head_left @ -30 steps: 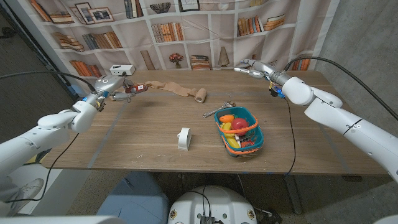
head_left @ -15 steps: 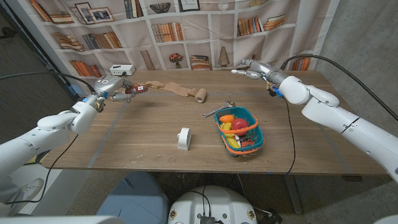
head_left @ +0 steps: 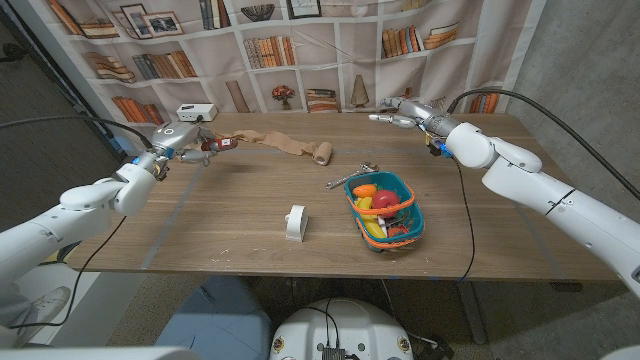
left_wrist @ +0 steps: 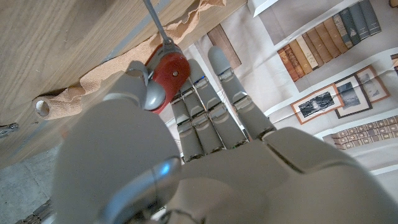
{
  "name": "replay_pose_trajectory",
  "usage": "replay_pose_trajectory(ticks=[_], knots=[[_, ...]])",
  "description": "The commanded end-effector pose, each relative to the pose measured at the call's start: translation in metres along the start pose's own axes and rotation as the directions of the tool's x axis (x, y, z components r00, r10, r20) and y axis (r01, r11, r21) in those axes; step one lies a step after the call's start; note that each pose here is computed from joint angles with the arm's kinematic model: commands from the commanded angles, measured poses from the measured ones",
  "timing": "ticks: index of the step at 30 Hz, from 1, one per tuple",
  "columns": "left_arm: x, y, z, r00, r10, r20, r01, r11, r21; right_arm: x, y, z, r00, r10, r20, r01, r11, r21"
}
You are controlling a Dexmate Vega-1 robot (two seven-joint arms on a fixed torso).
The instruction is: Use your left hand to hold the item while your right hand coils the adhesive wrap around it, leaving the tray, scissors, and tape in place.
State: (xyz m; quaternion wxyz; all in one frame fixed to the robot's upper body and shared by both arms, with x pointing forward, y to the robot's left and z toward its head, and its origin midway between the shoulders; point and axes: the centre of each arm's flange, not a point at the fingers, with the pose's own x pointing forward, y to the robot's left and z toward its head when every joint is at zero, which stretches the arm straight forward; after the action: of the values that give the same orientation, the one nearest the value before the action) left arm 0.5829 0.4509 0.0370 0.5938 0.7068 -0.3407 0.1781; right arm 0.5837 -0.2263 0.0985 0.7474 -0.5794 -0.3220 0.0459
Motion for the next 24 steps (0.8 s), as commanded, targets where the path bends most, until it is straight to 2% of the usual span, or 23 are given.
replay_pose_trajectory(ticks=[1,17,24], knots=[[-0.0003,-0.0019,0.0023,1.0,-0.002,-0.002,0.002,1.0,-0.007,0.0047,0.0032,0.003,1.0,0.008,-0.005,-0.008,1.0,-0.011],[-0.0034,-0.0015,0.0034,1.0,0.004,-0.009,-0.004,1.0,-0.004,0.0111,0.005,0.009,1.0,0.013,-0.011,-0.014,0.999,-0.052],[-0.0044,-0.0004,0.0048,1.0,0.004,-0.005,-0.004,1.0,-0.001,0.0147,0.0109,0.0085,0.999,0.027,-0.025,-0.028,0.997,-0.077]])
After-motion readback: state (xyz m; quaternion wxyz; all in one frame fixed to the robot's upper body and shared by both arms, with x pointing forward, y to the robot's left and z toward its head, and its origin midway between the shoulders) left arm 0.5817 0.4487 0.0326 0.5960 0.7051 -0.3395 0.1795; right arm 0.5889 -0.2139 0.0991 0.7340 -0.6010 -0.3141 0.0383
